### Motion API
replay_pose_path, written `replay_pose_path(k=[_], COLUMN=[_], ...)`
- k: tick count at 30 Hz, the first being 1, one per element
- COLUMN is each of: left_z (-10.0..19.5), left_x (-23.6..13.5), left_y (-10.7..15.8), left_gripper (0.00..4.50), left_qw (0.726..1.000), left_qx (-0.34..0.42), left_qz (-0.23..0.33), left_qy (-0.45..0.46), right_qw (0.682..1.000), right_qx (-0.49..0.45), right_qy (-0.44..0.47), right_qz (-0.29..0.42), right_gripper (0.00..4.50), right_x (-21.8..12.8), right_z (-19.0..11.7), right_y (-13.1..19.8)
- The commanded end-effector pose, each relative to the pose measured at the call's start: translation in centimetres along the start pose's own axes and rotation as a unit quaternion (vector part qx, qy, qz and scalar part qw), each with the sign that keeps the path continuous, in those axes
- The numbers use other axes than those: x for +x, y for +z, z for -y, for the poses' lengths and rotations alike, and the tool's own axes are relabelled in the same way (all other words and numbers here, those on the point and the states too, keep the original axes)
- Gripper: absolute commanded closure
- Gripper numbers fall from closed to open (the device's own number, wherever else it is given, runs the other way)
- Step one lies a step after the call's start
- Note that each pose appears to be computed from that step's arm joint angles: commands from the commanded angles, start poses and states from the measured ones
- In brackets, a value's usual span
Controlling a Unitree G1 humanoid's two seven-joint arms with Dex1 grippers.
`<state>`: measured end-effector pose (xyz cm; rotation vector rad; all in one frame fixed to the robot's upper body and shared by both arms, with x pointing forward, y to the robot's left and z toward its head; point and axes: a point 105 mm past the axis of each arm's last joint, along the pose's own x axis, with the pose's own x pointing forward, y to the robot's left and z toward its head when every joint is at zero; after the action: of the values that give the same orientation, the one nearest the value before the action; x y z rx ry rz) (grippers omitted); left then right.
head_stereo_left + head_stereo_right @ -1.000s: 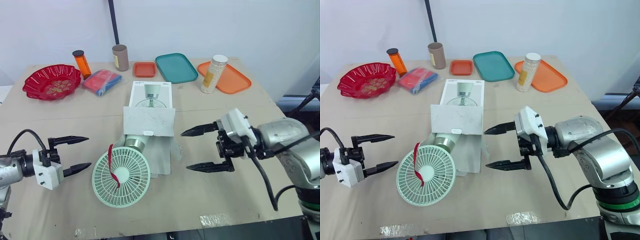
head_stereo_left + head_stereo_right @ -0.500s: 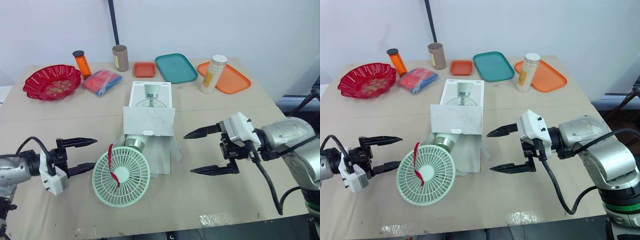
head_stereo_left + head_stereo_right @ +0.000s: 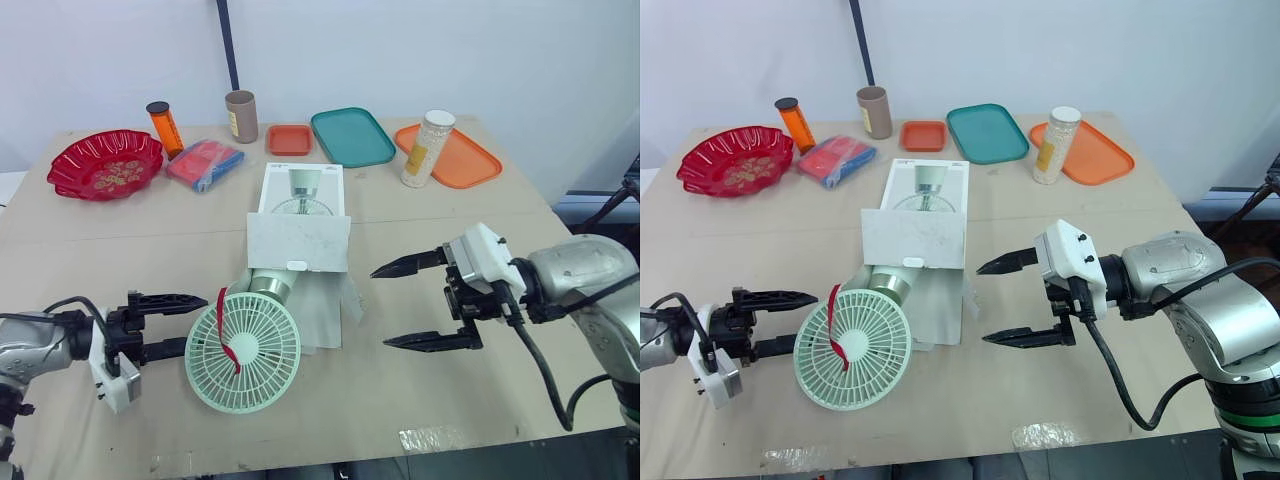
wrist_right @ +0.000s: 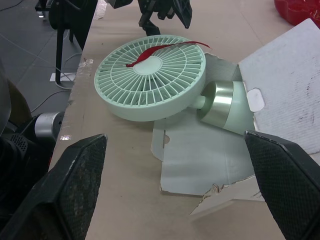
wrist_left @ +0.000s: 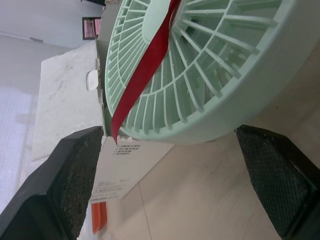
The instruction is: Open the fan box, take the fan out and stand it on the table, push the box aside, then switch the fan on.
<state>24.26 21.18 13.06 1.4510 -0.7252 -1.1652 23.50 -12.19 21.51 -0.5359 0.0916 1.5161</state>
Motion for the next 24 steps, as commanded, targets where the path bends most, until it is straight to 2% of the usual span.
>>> replay_pose_path(k=[1,5,14,23,24], left_z=[-1.2,-1.9,-0.9,-0.3,-0.4], left_x=[0.7,1.8,2.7,2.9,3.1], left_y=[0.0,0.5,1.4,0.8,0.8], left_gripper=[0.00,0.00,0.00,0.00,0.41], left_qw=[0.999,0.997,0.994,0.992,0.992], left_qx=[0.042,0.072,0.098,0.111,0.114], left_qz=[0.011,0.027,0.054,0.053,0.054], left_qy=[0.013,0.026,0.000,-0.001,0.004], right_qw=[1.000,1.000,1.000,1.000,1.000], right_qx=[-0.020,-0.014,-0.004,-0.005,-0.005], right_qy=[-0.005,-0.011,-0.015,-0.016,-0.017], right_qz=[-0.003,-0.002,0.002,0.001,0.000], right_gripper=[0.02,0.02,0.02,0.02,0.00], right_x=[-0.5,-0.5,-0.3,-0.3,-0.3], right_z=[-0.2,0.0,0.2,0.2,0.2], right_y=[0.8,0.9,0.9,0.9,0.9])
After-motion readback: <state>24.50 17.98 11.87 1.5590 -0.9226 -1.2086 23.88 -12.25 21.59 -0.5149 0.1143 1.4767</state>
